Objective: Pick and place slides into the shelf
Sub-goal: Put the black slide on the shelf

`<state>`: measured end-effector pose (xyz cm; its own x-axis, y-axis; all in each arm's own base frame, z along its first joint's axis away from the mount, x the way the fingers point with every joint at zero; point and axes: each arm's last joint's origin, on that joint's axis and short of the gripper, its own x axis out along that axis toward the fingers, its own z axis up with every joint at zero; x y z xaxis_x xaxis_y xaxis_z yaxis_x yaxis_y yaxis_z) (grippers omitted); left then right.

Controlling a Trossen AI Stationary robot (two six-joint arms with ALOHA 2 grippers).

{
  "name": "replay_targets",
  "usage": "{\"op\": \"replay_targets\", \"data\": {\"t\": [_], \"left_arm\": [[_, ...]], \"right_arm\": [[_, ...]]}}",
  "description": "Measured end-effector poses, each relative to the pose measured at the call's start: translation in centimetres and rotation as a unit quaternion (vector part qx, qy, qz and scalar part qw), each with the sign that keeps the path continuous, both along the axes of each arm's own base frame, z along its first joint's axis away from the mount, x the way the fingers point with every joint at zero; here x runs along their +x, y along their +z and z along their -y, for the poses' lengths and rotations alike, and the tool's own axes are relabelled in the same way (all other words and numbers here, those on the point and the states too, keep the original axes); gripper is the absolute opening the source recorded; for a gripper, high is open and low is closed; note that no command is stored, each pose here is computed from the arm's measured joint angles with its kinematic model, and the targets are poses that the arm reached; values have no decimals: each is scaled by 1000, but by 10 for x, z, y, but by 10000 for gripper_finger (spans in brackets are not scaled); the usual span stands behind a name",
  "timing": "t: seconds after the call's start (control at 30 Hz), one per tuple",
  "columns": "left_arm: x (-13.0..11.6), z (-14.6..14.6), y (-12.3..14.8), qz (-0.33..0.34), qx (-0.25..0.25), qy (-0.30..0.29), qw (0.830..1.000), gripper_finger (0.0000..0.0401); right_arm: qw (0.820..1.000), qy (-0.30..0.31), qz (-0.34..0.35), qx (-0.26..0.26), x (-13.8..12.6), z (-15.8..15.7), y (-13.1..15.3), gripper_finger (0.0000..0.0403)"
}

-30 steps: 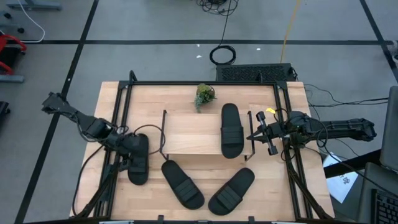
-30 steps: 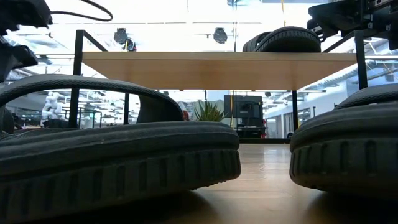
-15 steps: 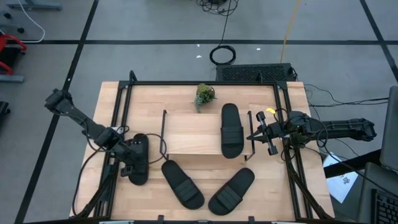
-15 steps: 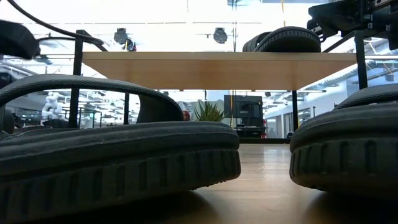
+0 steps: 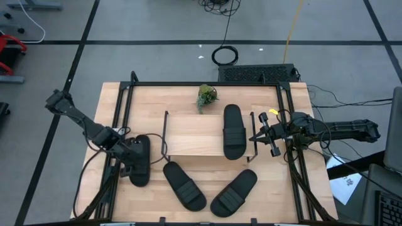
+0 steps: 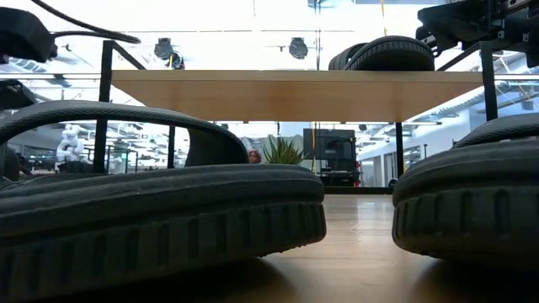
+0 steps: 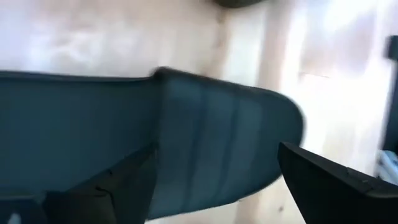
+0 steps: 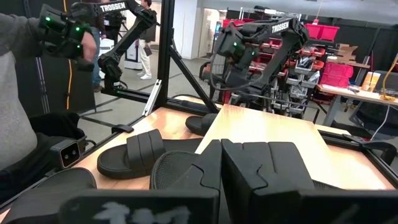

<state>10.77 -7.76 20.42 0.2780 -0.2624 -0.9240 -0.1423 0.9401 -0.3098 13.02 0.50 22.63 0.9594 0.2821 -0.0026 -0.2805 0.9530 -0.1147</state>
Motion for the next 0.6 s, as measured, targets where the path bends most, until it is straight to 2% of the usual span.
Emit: {"op": "replay_targets", "data": {"t": [0.07,0.2,0.47,0.6], "left_arm": [[-3,-3,-1,-17,19,7,1000,329],[-6,-7,-14,-44,18,16,999,330],[2,0,-30,-5,-49,0,999,331],[-2,0,-39,-30,-66,-3,997,331]], "right_arm": [[1000,0,0,0,0,0,0,0],[1000,0,0,0,0,0,0,0],[1000,0,0,0,0,0,0,0],[1000,0,0,0,0,0,0,0]]}}
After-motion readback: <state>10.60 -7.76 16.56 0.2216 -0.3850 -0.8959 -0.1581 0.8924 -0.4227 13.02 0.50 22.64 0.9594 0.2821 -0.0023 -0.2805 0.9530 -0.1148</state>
